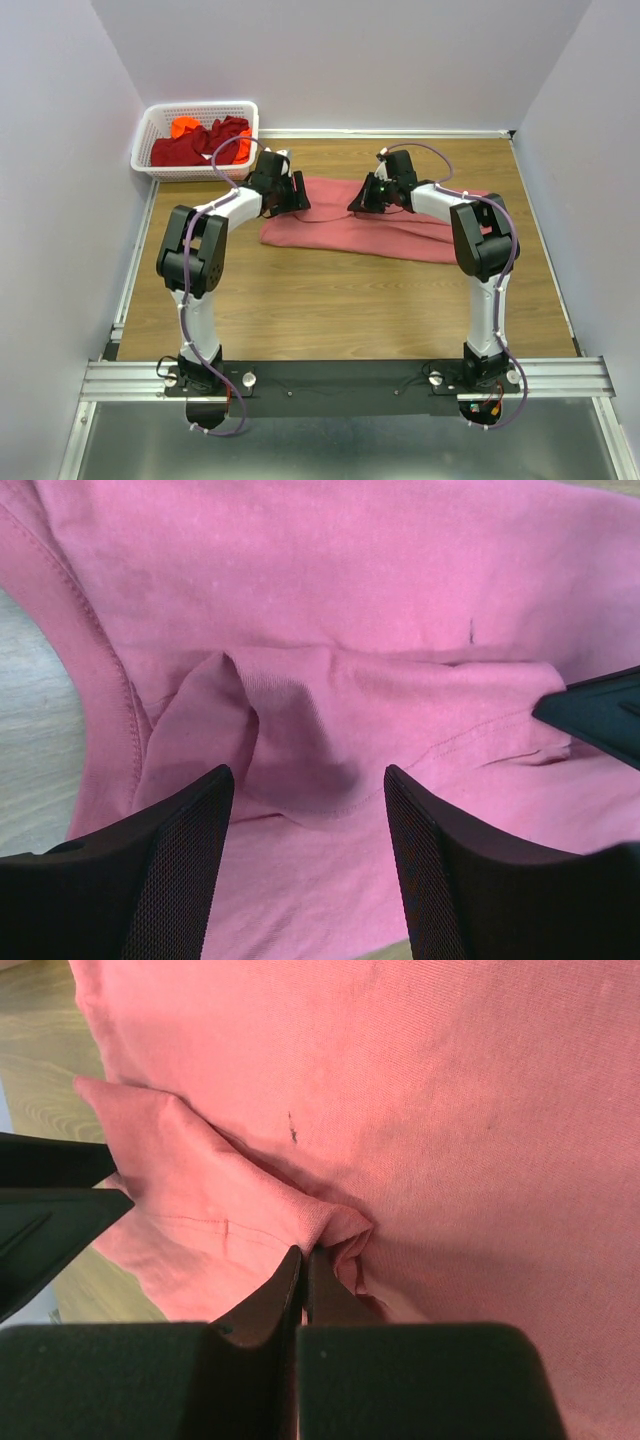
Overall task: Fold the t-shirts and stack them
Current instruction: Fold the tshirt
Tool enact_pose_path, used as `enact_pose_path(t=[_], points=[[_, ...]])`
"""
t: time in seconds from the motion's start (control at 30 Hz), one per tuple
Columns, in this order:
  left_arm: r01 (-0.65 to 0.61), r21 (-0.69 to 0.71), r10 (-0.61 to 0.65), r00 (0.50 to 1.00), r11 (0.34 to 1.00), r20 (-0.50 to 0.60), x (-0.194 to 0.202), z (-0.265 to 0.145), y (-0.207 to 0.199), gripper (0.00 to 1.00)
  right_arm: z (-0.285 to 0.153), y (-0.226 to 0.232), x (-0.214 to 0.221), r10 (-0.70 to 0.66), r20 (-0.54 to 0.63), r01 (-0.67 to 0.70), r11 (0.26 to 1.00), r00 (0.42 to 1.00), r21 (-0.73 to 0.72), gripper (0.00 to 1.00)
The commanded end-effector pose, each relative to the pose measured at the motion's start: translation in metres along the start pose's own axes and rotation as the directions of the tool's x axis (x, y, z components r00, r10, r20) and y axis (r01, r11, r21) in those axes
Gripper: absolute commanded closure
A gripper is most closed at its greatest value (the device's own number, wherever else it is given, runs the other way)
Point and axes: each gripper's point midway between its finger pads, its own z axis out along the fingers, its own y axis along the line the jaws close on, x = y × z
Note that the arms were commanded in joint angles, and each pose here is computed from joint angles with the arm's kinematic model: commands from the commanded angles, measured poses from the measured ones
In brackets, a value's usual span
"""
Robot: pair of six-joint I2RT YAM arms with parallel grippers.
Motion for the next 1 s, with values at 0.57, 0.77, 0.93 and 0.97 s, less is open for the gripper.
enact_pose_path(t=[0.57, 0.77, 0.93, 0.97], points=[[0.046, 0.163, -0.042, 0.999, 0.986, -0.029, 0.001, -0.014, -0.031, 0.37, 0.003, -0.001, -0.004, 0.0, -0.014, 0.0, 1.0, 1.0, -0.005, 0.93], [0.057, 0.17, -0.056, 0.998, 0.984, -0.014, 0.0, -0.034, -0.036, 0.41, 0.002, 0.0, -0.003, 0.0, -0.015, 0.0, 1.0, 1.0, -0.007, 0.93], [0.064, 0.138, -0.064, 0.998, 0.988, -0.008, 0.006, -0.038, -0.028, 0.46, 0.003, -0.003, 0.0, 0.001, -0.022, -0.001, 1.0, 1.0, 0.0, 0.93], [0.067, 0.133, -0.066, 0.998, 0.989, -0.017, 0.01, -0.036, -0.026, 0.46, 0.003, -0.004, 0.001, 0.004, -0.024, -0.004, 1.0, 1.0, 0.002, 0.93]])
